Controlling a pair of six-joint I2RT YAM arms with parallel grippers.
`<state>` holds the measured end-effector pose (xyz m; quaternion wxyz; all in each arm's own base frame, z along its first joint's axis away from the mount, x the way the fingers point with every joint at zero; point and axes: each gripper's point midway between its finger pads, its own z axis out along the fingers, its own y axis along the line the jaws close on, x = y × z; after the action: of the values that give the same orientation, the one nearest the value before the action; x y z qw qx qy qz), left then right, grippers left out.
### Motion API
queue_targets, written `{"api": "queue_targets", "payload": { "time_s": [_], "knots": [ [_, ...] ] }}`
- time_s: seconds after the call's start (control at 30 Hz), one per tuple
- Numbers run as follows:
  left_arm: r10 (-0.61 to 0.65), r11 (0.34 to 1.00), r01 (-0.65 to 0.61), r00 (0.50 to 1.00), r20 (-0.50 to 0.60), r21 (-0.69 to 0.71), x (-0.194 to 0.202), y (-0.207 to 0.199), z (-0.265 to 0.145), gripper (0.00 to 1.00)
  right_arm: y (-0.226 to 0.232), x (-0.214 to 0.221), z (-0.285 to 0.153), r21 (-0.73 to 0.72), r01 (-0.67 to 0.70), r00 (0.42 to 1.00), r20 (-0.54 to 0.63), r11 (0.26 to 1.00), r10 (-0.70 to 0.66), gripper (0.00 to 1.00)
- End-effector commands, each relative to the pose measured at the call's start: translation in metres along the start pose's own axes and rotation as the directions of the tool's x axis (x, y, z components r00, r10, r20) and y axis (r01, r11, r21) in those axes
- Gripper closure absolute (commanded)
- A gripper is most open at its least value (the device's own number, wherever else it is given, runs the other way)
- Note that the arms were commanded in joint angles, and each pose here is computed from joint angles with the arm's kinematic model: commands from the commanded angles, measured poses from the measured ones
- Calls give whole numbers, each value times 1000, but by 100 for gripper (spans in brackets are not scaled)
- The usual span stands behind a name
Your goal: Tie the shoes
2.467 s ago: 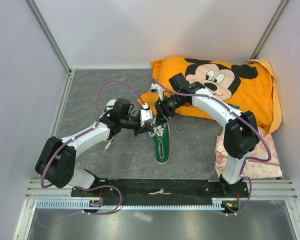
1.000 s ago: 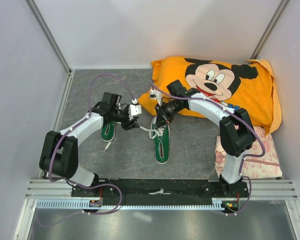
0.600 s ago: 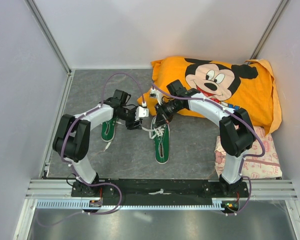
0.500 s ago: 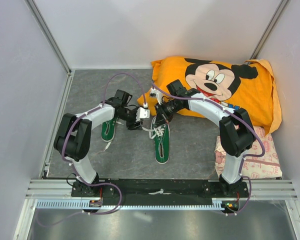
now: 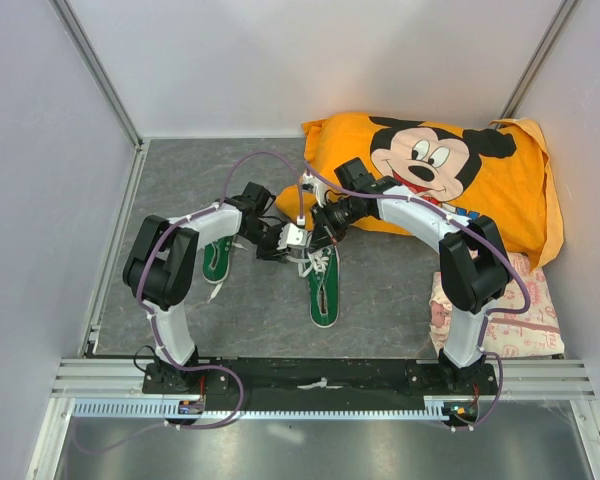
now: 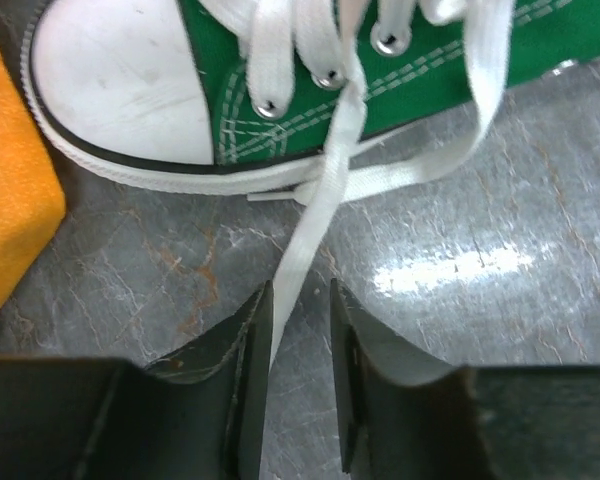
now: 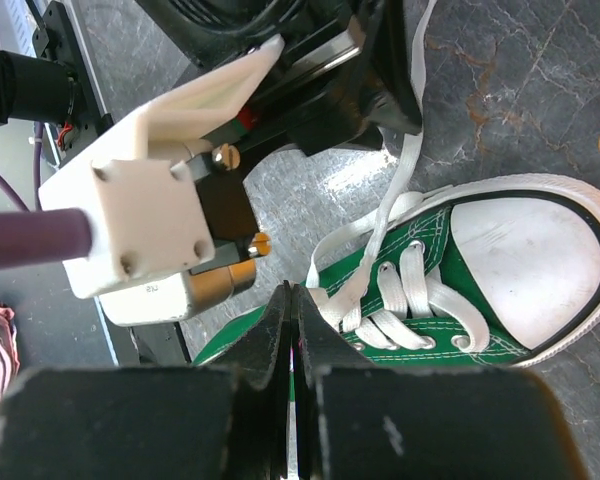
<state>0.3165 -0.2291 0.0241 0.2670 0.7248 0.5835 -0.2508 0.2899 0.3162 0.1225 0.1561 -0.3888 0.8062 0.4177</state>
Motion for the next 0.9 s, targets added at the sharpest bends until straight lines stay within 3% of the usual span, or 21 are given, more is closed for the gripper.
{"api": "queue_targets", "payload": {
  "time_s": [0.0, 0.2, 0.4, 0.53, 0.63, 0.87],
  "knots": [
    [67, 996, -65, 997, -41, 55, 6, -6, -4, 69, -1, -7, -3, 8, 18, 999, 27, 1000, -18, 100],
    [31, 992, -25, 999, -44, 120, 4, -33, -25, 96, -4, -9, -6, 20, 25, 999, 35, 999, -26, 100],
    [16, 995, -13, 999, -28, 97, -11, -57, -48, 99, -3, -12, -7, 22, 44, 998, 44, 999, -45, 100],
    [-1, 1000, 1, 999, -43, -2, -6, -30, -48, 64, -2, -12, -9, 25, 49, 998, 48, 998, -50, 100],
    [-61, 998, 60, 998, -24, -35, -5, 4, -48, 52, -3, -13, -9, 31, 44, 998, 48, 999, -45, 100],
    [-76, 997, 76, 997, -1, -25, -3, 41, -38, 46, -8, -13, -9, 46, 22, 998, 57, 999, -25, 100]
  ]
}}
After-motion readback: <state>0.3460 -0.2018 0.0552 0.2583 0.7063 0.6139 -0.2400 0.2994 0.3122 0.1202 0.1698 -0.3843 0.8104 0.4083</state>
